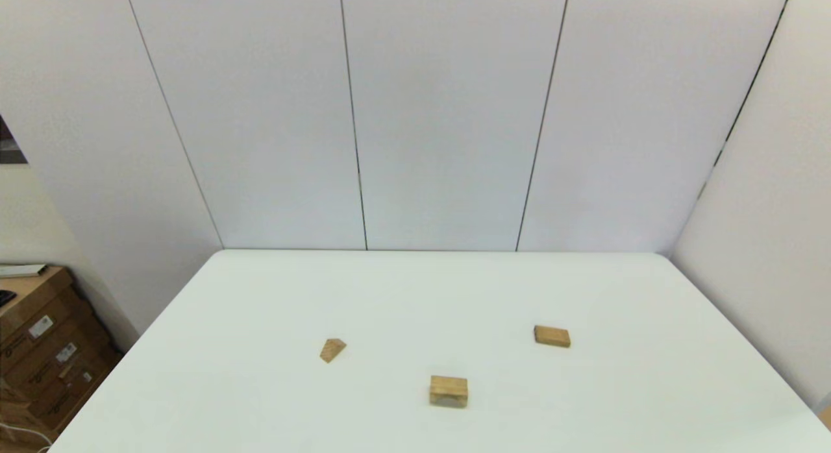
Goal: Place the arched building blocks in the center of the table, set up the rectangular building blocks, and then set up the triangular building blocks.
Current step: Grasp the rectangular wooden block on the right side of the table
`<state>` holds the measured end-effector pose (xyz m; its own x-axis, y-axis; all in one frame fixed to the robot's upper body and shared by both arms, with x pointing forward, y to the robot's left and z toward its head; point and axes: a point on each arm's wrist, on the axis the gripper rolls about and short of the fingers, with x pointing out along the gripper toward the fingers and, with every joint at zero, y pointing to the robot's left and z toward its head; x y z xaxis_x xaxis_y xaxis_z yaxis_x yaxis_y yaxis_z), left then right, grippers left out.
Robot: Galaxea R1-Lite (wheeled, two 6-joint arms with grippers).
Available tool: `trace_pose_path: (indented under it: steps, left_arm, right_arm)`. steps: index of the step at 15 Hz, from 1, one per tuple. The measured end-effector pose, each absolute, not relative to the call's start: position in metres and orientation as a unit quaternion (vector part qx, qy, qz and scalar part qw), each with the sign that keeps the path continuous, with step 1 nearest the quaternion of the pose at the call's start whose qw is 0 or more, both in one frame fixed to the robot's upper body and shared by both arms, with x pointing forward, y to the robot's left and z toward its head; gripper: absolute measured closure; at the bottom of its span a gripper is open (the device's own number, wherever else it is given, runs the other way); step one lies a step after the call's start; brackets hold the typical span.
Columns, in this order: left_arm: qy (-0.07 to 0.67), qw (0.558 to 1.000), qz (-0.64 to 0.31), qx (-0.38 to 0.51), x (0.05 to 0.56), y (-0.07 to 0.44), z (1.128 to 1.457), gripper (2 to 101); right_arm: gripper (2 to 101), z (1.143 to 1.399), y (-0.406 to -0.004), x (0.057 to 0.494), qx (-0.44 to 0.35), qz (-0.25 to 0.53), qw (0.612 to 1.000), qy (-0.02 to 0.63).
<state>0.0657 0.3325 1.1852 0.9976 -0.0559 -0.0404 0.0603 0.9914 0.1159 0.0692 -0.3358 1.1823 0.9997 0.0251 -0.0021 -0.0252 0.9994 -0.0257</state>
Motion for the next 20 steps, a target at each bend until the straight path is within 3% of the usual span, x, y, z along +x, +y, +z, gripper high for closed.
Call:
trace_pose_path:
  steps: [4, 20]
  left_arm:
    - [0.02, 1.0, -0.001, 0.002, 0.0667, 0.3337, 1.1833, 5.4]
    - [0.021, 1.0, -0.001, 0.001, 0.0668, 0.3337, 1.1831, 5.4]
  right_arm:
    - [4.3, 1.1823, -0.3358, 0.0692, -0.013, 0.013, 1.0, 0.001]
    - [4.3, 1.1823, -0.3358, 0.0692, -0.013, 0.013, 1.0, 0.001]
